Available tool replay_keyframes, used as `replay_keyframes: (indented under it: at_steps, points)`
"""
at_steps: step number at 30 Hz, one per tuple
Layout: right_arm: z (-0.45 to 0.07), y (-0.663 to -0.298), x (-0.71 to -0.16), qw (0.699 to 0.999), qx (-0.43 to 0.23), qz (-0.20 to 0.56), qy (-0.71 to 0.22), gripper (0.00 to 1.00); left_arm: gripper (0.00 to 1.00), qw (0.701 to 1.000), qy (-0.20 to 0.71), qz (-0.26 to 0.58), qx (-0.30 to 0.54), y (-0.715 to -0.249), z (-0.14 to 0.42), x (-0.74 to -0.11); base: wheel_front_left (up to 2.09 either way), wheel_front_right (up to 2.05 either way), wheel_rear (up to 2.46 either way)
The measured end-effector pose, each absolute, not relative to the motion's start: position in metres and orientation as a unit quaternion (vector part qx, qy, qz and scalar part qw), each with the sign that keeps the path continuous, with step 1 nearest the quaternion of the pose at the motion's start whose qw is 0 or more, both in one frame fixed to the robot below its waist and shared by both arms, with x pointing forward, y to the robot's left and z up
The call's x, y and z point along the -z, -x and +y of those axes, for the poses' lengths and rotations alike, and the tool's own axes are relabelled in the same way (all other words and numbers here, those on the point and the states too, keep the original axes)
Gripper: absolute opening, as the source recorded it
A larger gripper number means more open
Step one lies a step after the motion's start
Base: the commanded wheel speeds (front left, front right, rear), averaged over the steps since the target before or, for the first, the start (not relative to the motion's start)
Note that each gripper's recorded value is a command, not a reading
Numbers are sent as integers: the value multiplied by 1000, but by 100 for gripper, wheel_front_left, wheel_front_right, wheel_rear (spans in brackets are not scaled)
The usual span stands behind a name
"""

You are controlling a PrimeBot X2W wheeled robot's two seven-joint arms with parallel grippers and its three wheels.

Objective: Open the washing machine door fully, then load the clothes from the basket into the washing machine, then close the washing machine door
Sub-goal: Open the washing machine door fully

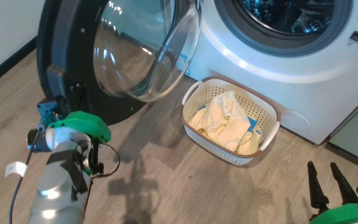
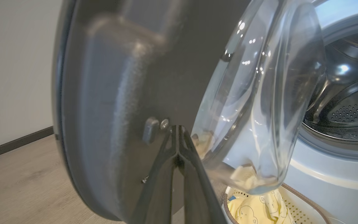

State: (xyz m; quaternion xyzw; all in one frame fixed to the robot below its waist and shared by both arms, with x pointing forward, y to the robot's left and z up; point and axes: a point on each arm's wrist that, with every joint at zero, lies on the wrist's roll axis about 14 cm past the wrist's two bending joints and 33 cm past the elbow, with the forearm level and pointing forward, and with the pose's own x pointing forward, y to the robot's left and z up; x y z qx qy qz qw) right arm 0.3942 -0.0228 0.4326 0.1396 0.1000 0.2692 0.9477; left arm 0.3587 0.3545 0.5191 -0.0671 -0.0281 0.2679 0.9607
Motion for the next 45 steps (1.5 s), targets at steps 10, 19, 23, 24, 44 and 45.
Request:
replay_keyframes:
  at_steps: [10, 19, 23, 24, 44, 45]
  points:
    - [-20, -407, -417, 944, -275, 115, -139, 100, 0, 950, 71, -20, -303, -372, 379, -517, 0, 0, 0]
    - [-16, -419, -412, 942, -281, 116, -140, 100, 0, 942, 74, -11, -327, -381, 392, -513, 0, 0, 0]
    - [-17, -419, -408, 942, -282, 120, -138, 100, 0, 940, 73, -9, -334, -384, 397, -513, 0, 0, 0]
    - [-17, -419, -407, 942, -282, 121, -138, 100, 0, 939, 73, -8, -336, -385, 398, -512, 0, 0, 0]
    - [-20, -420, -426, 947, -271, 97, -141, 100, 0, 945, 80, -16, -317, -388, 396, -518, 0, 0, 0]
    - [-20, -419, -430, 948, -271, 93, -141, 100, 0, 945, 80, -16, -316, -385, 395, -518, 0, 0, 0]
